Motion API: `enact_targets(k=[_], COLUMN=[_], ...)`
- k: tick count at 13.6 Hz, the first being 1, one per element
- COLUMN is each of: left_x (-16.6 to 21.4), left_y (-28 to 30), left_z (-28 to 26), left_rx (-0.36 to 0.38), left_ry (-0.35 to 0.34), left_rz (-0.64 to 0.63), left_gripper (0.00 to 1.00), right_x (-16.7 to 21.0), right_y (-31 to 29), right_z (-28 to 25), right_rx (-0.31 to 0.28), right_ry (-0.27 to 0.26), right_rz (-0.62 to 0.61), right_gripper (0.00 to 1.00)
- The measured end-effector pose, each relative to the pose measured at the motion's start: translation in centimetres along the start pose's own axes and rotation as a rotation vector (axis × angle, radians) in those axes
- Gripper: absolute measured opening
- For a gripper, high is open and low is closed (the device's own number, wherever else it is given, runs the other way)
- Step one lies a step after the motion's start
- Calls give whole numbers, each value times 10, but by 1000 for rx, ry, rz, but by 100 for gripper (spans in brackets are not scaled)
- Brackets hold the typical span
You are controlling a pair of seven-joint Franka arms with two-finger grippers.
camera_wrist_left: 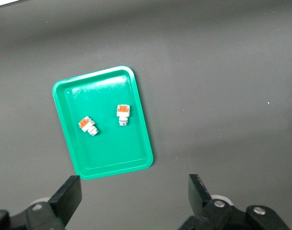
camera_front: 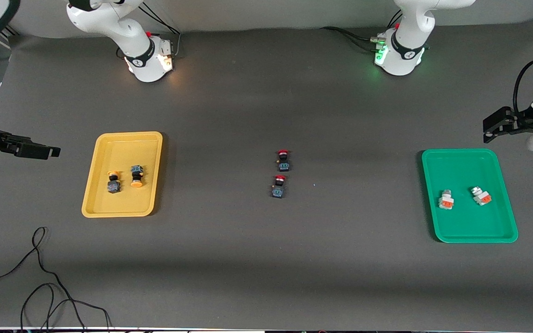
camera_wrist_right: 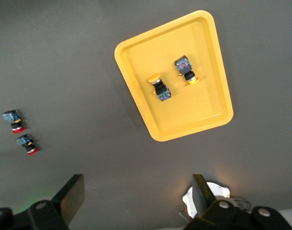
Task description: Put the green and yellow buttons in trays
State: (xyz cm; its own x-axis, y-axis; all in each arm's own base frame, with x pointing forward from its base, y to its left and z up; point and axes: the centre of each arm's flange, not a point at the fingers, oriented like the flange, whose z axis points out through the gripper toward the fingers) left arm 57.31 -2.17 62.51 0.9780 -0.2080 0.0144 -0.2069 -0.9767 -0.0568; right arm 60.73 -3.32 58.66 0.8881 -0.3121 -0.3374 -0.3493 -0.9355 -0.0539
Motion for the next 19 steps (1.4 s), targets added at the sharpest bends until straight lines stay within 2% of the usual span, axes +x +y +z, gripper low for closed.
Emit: enact_targets(k=[3,7,12,14,17,19], left_x=[0,0,0,0,0,0], left_y=[-2,1,2,4,4,4], left_z=[0,0,2,2,2,2], left_rx=[-1,-3,-37,-58,-62,-62], left_ry=[0,-1,-1,0,-1,-1], left_rz=[-4,-63,-108,-119,-124,-126], left_gripper=[100,100,100,100,100,100], right_x=[-8,-25,-38,-48,-48,-46], right_y=[-7,-15,-23,-25,-26,-26], right_z=[-9,-21,-8,-2,-3,-3], right_rx=[-50,-80,-87,-126,-136,-136], right_ry=[29,58,163,192,247,256], right_rz=[-53,-109,-165,-205,-289,-305], right_gripper=[100,100,100,100,100,100])
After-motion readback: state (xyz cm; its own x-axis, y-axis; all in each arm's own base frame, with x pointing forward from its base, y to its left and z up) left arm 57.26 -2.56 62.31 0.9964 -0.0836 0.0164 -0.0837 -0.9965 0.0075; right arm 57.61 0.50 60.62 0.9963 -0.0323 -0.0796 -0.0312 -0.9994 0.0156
